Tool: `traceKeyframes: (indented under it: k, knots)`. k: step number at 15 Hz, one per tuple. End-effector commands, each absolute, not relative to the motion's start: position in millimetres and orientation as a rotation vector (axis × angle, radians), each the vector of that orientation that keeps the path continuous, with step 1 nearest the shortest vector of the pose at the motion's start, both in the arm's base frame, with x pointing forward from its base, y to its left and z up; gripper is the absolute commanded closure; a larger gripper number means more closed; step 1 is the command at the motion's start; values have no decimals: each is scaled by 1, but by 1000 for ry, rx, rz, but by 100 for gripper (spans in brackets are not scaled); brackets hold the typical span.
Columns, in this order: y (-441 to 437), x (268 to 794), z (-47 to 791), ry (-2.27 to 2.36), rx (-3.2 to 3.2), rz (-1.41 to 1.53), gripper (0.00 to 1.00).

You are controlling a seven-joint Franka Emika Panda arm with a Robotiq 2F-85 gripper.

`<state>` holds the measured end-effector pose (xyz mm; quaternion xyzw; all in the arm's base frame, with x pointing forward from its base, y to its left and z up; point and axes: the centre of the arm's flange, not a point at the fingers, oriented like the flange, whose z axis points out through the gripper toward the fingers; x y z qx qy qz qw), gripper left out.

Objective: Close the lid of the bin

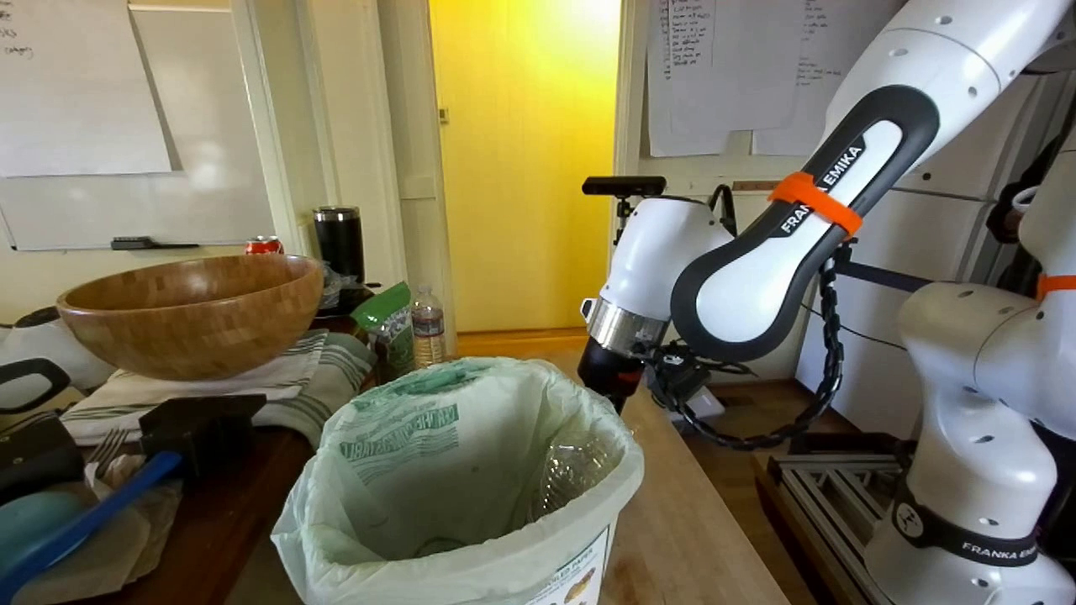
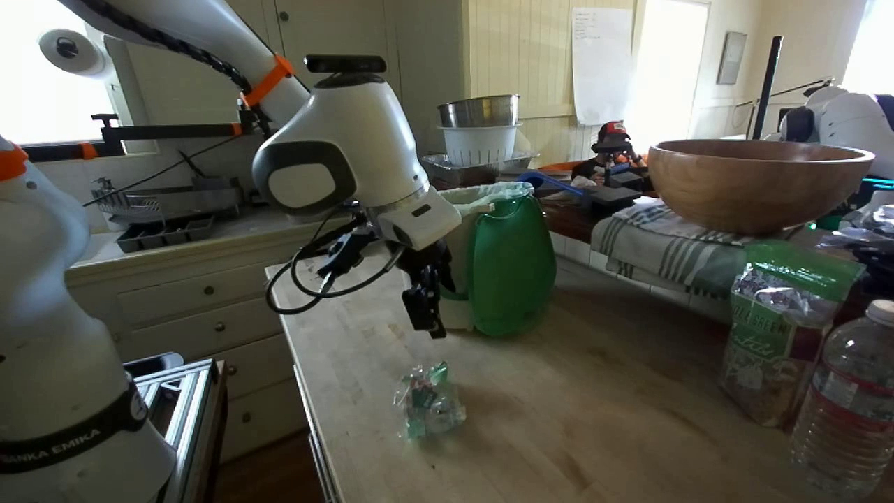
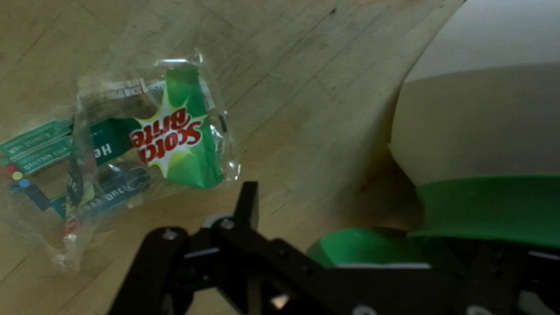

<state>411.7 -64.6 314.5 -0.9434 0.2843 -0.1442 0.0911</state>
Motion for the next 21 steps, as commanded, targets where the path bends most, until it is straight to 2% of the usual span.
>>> traceKeyframes:
  k: [1,21]
  knots:
    - [-51,395,310,696,-2817,-336,0]
    - [-52,389,343,348,-3093,-655,0]
